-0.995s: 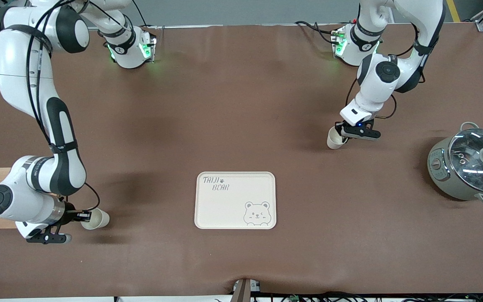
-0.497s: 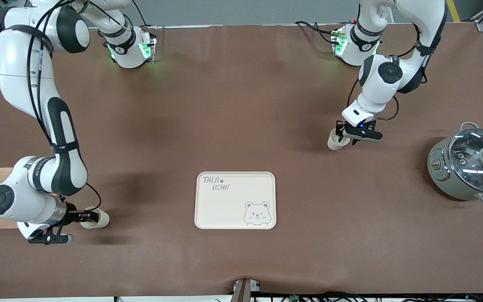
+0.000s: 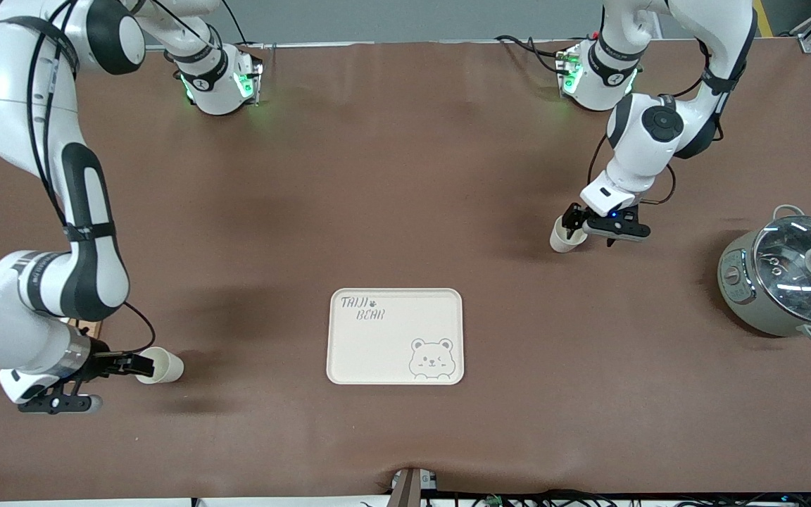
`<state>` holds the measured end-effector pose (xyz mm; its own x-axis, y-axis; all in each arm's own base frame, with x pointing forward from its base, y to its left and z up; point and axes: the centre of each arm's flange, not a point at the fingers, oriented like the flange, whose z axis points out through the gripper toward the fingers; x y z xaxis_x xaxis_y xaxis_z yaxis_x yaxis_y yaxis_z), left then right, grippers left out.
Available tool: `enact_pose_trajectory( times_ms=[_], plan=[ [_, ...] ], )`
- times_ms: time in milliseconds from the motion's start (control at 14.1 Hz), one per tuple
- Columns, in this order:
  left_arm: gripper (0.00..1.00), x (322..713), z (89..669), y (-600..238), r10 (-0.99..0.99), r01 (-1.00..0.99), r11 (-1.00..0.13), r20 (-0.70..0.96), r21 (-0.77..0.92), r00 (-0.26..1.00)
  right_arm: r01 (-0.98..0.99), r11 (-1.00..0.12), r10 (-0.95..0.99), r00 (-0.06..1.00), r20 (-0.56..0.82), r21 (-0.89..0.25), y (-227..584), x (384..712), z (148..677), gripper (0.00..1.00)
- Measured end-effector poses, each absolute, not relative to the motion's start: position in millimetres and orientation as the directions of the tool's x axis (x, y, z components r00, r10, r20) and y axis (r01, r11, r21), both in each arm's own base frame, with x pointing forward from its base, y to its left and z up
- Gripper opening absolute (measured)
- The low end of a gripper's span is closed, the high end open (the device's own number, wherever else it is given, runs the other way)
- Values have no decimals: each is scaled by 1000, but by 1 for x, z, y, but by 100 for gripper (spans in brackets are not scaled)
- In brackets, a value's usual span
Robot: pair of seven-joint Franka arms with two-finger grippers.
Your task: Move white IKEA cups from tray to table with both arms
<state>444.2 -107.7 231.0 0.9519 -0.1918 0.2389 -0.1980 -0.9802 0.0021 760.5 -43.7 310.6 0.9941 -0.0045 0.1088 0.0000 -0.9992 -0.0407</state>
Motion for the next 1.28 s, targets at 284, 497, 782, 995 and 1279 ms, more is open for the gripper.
enact_pose_trajectory(
  times_ms=[284,497,782,995,1279],
  plan=[
    [100,454,238,-110,-191,-197,-980,233,2,953,-5,-999,-11,991,131,-50,-48,749,395,100],
    [100,460,249,-111,-191,-195,-981,203,2,960,-35,-997,-43,991,124,-62,-52,731,453,100],
    [100,477,296,-114,-189,-192,-981,140,5,972,-41,-997,-49,991,122,-67,-56,702,510,100],
    [100,491,326,-110,-176,-178,-984,125,7,977,-37,-997,-43,995,89,-65,-56,671,548,100],
    [100,519,376,-108,-162,-163,-987,83,6,983,-32,-998,-35,998,60,-61,-56,637,592,100]
  ],
)
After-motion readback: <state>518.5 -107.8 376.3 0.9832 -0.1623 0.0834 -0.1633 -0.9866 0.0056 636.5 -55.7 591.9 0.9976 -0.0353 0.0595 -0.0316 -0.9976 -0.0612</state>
